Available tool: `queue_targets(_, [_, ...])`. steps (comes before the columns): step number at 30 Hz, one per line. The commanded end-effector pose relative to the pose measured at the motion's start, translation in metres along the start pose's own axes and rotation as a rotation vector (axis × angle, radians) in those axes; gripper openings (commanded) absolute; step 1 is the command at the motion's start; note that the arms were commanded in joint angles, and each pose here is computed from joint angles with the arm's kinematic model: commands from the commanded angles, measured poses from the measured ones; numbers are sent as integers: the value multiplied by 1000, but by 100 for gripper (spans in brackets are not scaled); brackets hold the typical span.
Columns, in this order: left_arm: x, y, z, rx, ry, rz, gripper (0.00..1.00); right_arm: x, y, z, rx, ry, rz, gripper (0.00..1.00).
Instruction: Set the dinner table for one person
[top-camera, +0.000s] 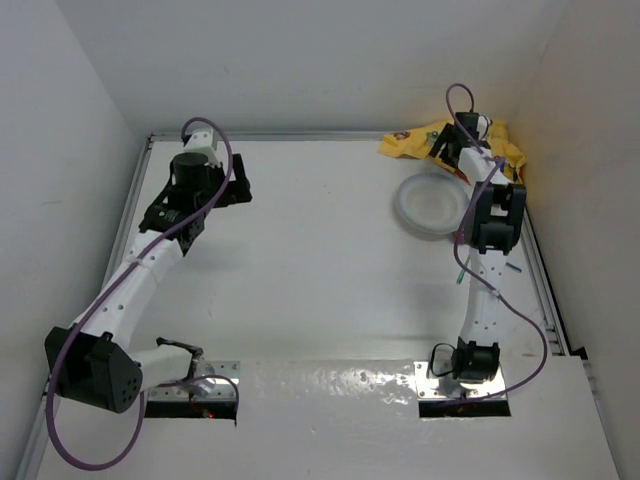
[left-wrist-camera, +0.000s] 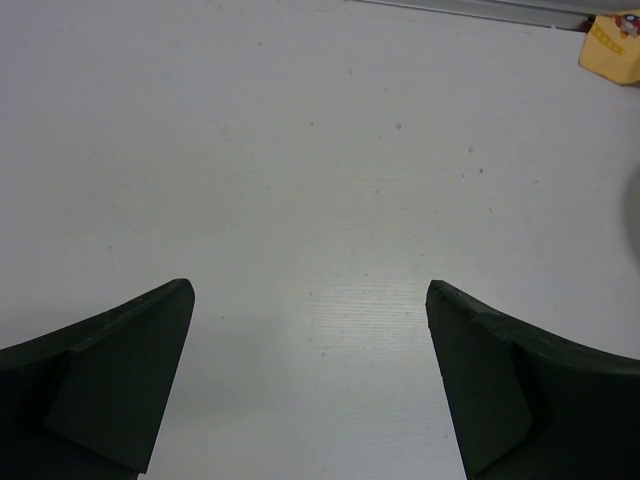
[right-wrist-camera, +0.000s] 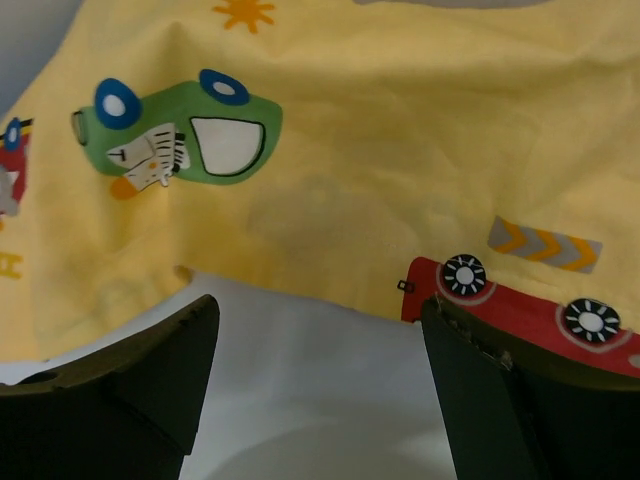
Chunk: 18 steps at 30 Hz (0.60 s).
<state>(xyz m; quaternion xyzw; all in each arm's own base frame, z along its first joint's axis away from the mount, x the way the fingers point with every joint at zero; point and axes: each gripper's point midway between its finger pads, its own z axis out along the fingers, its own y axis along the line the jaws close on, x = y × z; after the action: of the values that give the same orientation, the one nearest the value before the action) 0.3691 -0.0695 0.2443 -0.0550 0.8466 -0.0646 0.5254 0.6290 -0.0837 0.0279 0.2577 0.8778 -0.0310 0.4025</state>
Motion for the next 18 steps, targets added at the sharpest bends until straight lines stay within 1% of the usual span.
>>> queue_targets(1, [-19, -4, 5, 13, -84, -35, 100, -39, 26, 1, -65, -141, 59, 81])
queue_targets(9, [-10, 3, 14, -34, -42, -23, 100, -7, 20, 25, -37, -70, 76, 80])
queue_targets(12, [-8, 4, 17, -41, -28, -16, 100, 9, 22, 33, -52, -30, 96, 77])
queue_targets(13, [-7, 5, 17, -44, -25, -16, 100, 12, 22, 34, -53, -24, 110, 75])
queue_targets(14, [-7, 5, 18, -44, -22, -14, 100, 19, 22, 38, -56, -9, 116, 70])
queue_targets(16, [-6, 5, 19, -46, -16, -12, 100, 19, 25, 41, -68, -8, 133, 64])
queue_targets(17, [-6, 5, 20, -46, -15, -12, 100, 21, 27, 44, -75, -4, 137, 55])
queue_targets(18, [-7, 4, 20, -46, -15, -12, 100, 20, 29, 45, -81, -7, 146, 49])
